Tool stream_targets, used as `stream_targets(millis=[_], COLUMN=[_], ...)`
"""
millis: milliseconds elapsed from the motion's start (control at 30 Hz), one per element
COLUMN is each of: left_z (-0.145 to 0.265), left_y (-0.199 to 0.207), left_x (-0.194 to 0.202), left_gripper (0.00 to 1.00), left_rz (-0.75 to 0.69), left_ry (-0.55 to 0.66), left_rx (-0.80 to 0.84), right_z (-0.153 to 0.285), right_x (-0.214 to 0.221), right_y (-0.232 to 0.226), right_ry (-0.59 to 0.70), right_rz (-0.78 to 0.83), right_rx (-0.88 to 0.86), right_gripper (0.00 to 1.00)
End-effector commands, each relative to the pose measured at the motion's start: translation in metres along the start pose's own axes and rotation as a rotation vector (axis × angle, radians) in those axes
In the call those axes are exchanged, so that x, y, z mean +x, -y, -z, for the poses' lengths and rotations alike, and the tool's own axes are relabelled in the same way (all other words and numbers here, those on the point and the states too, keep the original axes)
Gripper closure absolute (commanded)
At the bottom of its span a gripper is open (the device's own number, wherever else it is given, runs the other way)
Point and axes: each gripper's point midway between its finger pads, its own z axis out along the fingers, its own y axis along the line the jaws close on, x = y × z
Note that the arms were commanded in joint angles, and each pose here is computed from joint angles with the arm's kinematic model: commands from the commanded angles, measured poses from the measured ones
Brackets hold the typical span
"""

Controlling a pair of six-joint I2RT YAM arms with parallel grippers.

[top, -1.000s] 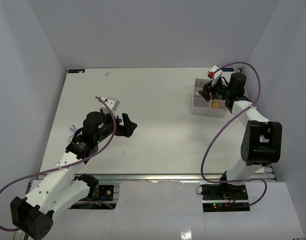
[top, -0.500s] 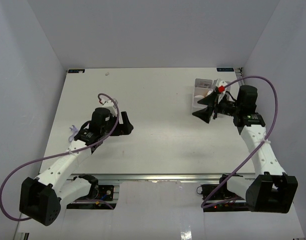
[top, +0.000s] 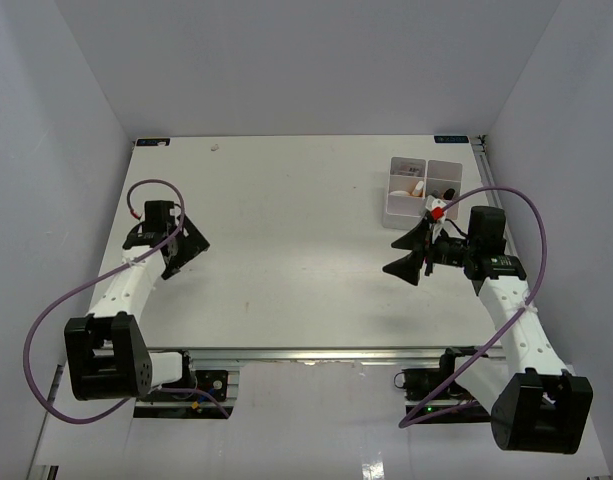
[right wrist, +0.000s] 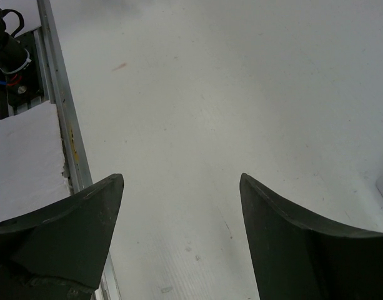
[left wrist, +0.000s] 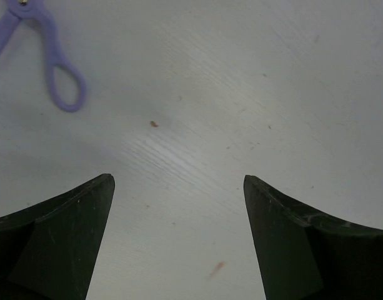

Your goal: Organize the makeup

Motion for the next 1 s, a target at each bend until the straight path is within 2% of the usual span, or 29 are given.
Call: stream_targets(millis=[0, 167, 333, 433, 667, 967], left_z=[0.01, 0.015, 0.014, 0.004, -0.015, -0.037], left_y=[-0.03, -0.047, -0.059, -0.065, -0.07, -0.084], left_x=[-0.034, -0.047, -0.057, -0.062, -0.072, -0.088], left_gripper=[0.05, 0.06, 0.06, 0.07, 0.17, 0.18], left_rz=[0.075, 0.153, 0.166, 0.198, 0.223, 0.195], left_ry=[0.113, 0.161, 0.222, 0.212, 0.192, 0.196], left_rx=[-0.188, -0.291, -0.338, -0.336, -0.319, -0.366], right_z=[0.004, 0.007, 0.01, 0.014, 0.03, 0.041], right_x=[-0.002, 0.002, 0.009, 0.01, 0.008, 0.01], right_y=[-0.006, -0.003, 0.006, 0.008, 0.011, 0.02], right_ry=[0.022, 0.028, 0.029, 0.051, 0.131, 0.167], right_rz=[0.048, 0.057, 0.037, 0.022, 0.017, -0.008], right_rx=[-0.037, -0.032, -0.016, -0.024, -0.015, 0.019], right_gripper=[0.18, 0.18, 0.18, 0.18, 0.18, 0.18])
